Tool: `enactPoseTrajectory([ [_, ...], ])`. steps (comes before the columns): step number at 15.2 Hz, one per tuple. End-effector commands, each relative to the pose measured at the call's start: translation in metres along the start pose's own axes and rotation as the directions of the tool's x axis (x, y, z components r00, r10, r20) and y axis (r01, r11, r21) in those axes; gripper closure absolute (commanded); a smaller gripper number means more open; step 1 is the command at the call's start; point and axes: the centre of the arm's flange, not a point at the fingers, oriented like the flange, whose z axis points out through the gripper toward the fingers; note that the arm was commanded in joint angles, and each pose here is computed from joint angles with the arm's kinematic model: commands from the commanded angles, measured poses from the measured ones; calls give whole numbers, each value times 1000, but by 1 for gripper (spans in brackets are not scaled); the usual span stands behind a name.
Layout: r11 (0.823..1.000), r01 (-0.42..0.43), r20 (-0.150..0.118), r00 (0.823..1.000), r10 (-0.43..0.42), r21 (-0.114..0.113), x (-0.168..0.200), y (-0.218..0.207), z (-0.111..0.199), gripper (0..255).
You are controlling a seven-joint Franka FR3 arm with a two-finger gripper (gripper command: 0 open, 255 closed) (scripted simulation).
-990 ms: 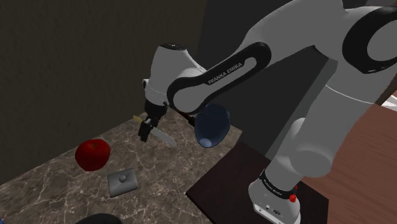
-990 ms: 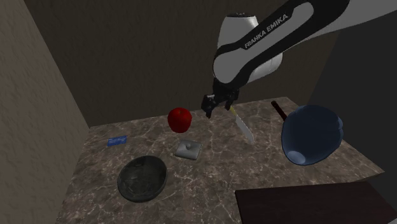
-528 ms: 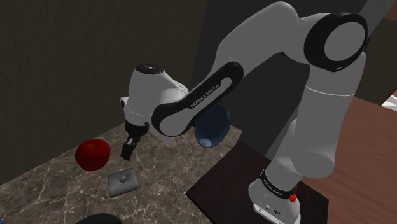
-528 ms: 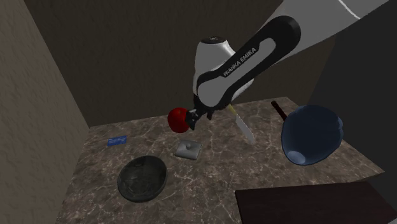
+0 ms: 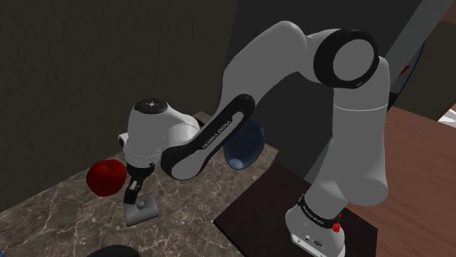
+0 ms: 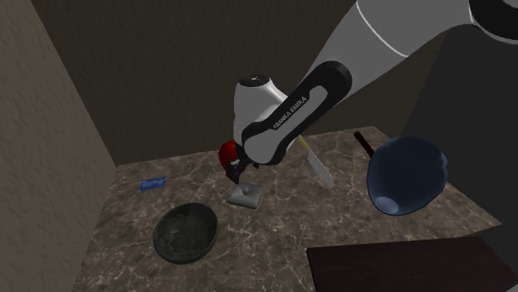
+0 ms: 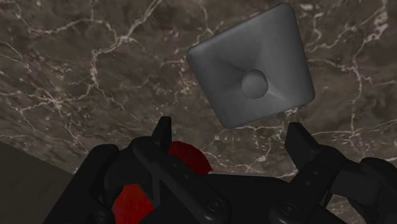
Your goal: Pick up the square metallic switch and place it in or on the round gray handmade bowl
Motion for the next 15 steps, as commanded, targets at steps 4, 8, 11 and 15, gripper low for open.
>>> enactPoseTrajectory([
  [4,1000,1,-1,1000,-1,0,0,0,24,0],
  [8,1000,1,-1,1000,-1,0,0,0,24,0],
  [11,1000,1,0,1000,-1,0,0,0,24,0],
  [15,1000,1,0,1000,-1,0,0,0,24,255],
])
